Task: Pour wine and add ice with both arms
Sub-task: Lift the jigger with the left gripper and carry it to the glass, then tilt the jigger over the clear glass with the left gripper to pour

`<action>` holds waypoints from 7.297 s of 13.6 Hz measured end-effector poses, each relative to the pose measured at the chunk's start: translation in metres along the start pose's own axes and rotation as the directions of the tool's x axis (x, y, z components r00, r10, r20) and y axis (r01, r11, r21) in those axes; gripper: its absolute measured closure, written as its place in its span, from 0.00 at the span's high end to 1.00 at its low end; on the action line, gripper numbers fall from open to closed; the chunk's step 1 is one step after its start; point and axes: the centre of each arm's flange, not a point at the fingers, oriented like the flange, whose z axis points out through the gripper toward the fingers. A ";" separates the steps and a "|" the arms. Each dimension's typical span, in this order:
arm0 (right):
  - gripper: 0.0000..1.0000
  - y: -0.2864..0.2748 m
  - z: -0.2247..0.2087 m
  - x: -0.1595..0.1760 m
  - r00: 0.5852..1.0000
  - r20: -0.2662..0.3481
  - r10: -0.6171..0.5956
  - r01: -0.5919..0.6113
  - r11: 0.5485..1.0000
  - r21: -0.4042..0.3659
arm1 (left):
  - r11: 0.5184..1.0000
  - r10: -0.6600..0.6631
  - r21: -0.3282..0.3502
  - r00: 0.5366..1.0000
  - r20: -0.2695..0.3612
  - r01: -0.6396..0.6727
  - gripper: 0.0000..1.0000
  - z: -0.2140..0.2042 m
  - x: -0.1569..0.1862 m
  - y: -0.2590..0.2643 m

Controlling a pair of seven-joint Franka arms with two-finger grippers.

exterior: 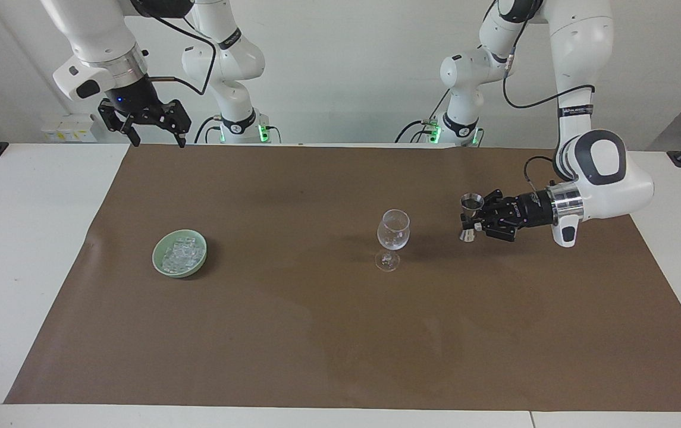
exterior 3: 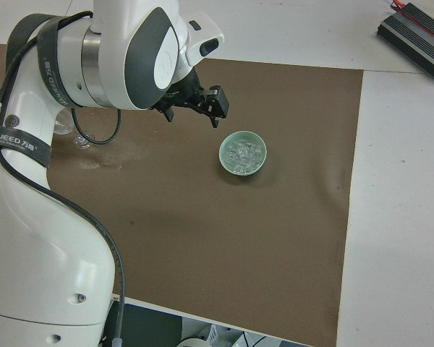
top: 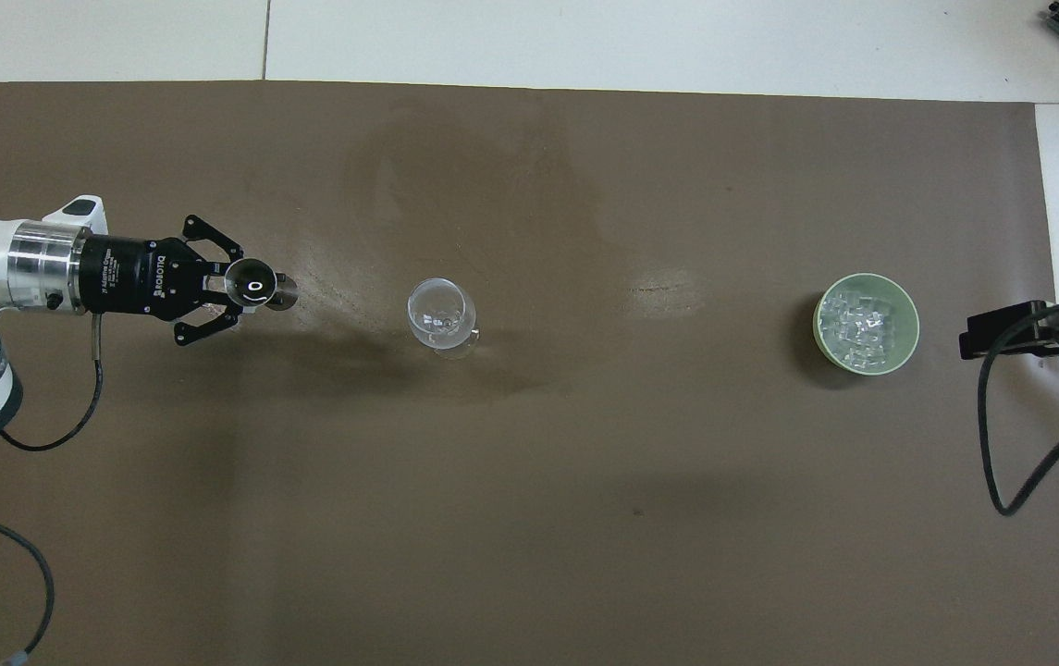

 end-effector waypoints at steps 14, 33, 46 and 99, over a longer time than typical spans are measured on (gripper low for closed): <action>1.00 0.000 0.000 0.000 1.000 0.000 0.000 0.000 1.000 0.000 | 0.998 -0.027 -0.064 0.988 -0.155 0.017 0.22 0.073 -0.032 0.001; 1.00 0.000 0.000 0.000 1.000 0.000 0.000 0.000 1.000 0.000 | 0.997 0.077 0.003 0.912 -0.403 -0.082 0.22 0.096 -0.060 -0.005; 1.00 0.000 0.000 0.000 1.000 0.000 0.000 0.000 1.000 0.000 | 1.000 0.017 -0.010 0.844 -0.536 -0.026 0.22 0.116 -0.093 -0.004; 1.00 0.014 -0.006 -0.004 1.000 -0.013 0.027 -0.027 1.000 0.003 | 0.882 0.454 0.387 0.262 -0.852 -0.270 0.22 0.182 -0.211 -0.007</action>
